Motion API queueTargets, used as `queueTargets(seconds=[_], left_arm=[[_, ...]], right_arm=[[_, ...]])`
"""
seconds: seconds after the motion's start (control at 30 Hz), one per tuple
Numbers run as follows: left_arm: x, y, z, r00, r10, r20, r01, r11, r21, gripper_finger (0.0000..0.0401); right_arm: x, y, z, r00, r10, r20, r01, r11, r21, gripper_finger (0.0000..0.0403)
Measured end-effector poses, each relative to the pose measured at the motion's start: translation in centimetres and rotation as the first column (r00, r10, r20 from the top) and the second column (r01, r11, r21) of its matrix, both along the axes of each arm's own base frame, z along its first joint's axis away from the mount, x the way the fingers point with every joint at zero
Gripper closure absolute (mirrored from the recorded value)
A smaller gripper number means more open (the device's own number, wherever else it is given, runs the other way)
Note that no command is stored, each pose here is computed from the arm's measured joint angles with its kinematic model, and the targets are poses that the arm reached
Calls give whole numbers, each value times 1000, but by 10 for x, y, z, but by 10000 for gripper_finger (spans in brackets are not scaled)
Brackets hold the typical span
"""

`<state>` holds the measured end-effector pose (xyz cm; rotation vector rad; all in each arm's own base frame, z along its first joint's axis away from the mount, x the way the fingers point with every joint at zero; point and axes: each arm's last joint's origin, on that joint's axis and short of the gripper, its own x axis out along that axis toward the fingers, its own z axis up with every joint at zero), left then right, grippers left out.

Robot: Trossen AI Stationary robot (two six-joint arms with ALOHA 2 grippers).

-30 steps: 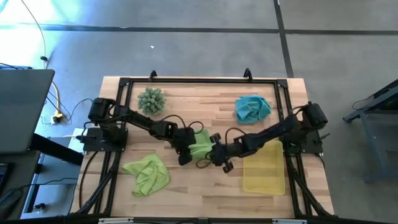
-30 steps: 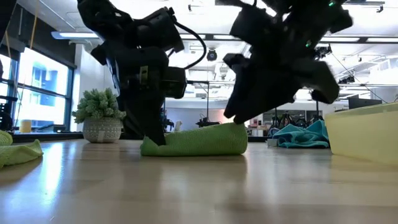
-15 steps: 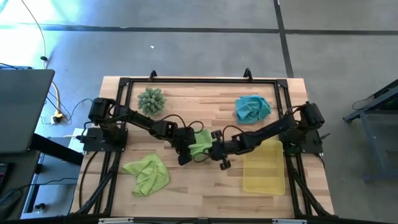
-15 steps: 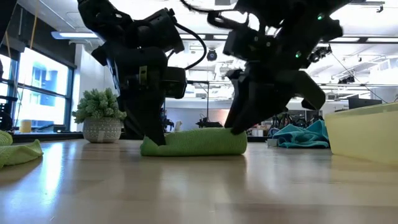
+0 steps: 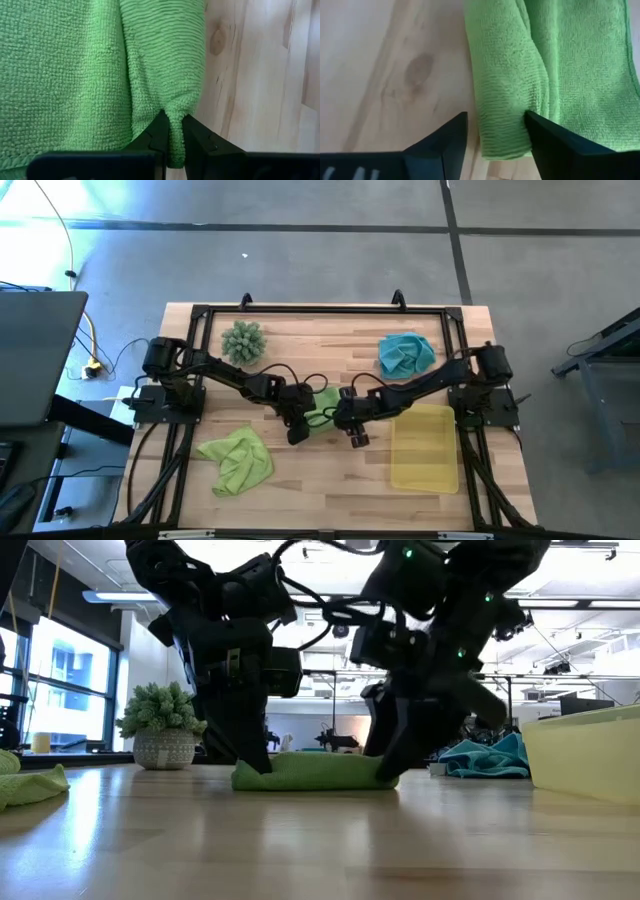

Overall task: Roll microfiber towels into tight, uniform cylinder then place into a basket
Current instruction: Roll the green cloth

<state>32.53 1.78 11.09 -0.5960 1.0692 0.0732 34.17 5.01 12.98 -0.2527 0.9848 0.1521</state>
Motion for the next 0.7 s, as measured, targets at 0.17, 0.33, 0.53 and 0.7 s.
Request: queueTargets(seconds=[0.17, 0.33, 0.53, 0.7], left_arm=[[-2, 1, 10, 1000, 17, 21, -17, 1000, 20, 377], [-6, 2, 28, 997, 36, 64, -39, 998, 50, 357], [-16, 2, 40, 999, 24, 29, -26, 996, 90, 314], [-21, 0, 49, 999, -27, 26, 24, 992, 122, 283]], right_arm=[[1, -6, -5, 998, -60, -23, 60, 998, 23, 218], [-1, -14, -6, 987, -146, -61, 150, 987, 56, 258], [-4, -17, -6, 976, -193, -100, 202, 976, 84, 338], [-6, -18, -8, 965, -212, -152, 235, 958, 161, 392]])
